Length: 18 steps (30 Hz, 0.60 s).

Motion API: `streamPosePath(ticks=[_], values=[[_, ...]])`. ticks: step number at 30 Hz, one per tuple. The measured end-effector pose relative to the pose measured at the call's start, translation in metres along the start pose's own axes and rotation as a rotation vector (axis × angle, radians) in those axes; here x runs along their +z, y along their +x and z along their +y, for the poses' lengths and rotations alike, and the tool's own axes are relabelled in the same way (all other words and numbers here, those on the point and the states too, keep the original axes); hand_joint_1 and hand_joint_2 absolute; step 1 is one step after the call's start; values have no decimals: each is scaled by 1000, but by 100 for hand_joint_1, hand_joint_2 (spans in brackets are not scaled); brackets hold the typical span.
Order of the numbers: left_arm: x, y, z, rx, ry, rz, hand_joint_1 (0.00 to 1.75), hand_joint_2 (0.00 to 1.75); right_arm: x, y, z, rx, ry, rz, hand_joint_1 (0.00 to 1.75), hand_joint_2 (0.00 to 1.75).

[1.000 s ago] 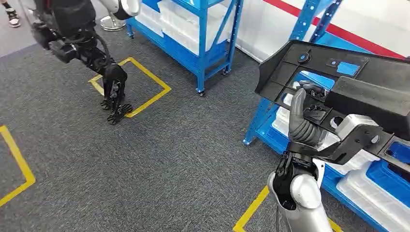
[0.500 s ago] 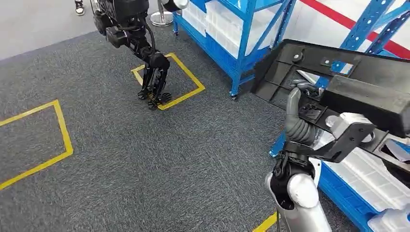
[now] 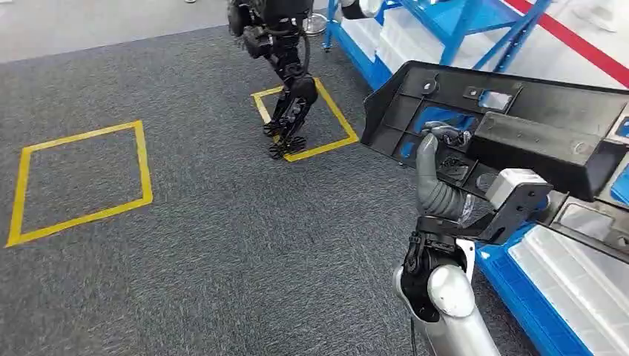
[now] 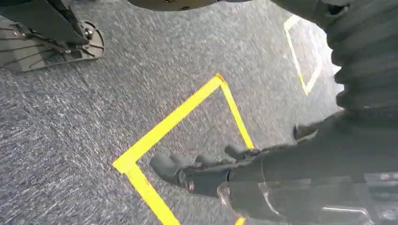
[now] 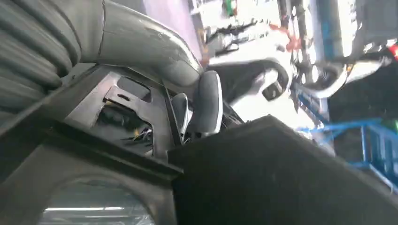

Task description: Take the parts from the cabinet and place them on the table.

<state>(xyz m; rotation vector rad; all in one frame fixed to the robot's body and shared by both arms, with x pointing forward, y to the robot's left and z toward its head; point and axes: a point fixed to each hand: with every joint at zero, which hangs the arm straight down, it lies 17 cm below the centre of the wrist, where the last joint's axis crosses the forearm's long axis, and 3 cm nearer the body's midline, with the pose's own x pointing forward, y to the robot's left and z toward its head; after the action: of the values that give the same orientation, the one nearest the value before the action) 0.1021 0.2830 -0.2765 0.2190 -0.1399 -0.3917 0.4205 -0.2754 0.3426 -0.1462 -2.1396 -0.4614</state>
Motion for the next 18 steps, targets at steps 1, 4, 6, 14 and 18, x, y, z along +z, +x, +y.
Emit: streamPosePath(ticks=[1,4,6,14,18], values=[[0,2,-1,0,-2,-5,0,175,1,-1,1,-5,3,4,175,175],[1,3,-4,-1,-5,-8,0,175,3,-5,3,-7,10,15,175,175],[1,2,-4,-1,-5,-8,0,175,3,-6,5,-18,15,19,175,175],[2,3,-9,-4,-12,-10,0,175,3,-3,17,-58,38,22,175,175],[1,3,-3,-6,1,-11,0,175,5,-4,22,-77,52,31,175,175]])
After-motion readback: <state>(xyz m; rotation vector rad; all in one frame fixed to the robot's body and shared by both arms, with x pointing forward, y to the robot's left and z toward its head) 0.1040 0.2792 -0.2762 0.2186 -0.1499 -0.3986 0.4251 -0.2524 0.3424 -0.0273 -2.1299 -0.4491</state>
